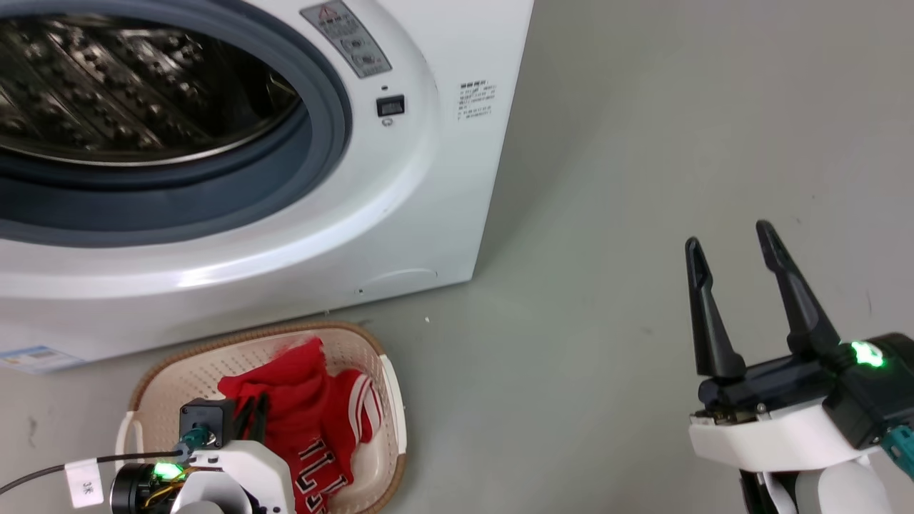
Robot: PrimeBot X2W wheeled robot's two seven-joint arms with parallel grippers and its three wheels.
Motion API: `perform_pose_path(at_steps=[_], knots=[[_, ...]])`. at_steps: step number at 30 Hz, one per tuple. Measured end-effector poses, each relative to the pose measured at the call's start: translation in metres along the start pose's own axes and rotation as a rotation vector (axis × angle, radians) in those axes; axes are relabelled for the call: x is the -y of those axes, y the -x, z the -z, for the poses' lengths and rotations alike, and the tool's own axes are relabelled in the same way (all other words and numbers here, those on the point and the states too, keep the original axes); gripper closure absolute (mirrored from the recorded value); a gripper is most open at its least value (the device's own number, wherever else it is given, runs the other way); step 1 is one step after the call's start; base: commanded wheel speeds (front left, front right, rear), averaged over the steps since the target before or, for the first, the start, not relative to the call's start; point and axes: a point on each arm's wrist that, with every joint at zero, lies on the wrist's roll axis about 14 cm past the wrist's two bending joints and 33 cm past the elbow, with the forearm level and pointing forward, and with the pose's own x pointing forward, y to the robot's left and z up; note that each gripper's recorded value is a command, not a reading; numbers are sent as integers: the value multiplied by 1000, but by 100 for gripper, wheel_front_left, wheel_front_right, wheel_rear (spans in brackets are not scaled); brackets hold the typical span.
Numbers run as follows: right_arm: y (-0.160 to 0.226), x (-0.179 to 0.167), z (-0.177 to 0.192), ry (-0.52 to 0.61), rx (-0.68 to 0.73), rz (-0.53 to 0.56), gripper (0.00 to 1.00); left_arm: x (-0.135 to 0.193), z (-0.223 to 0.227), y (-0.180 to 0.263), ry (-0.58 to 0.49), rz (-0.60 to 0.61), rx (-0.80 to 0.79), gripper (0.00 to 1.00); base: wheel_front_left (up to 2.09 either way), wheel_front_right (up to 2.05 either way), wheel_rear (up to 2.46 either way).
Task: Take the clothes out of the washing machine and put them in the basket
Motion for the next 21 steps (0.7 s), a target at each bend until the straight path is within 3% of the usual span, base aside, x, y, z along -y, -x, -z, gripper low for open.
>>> perform_pose_path(at_steps=[9,21], knots=[[-27,-1,25,-1,-38,-14,0,-10,68,-27,19,-8,-231,100,0,0,0],[-53,2,68,4,-105,-19,0,-23,123,-61,46,-63,-429,100,0,0,0]])
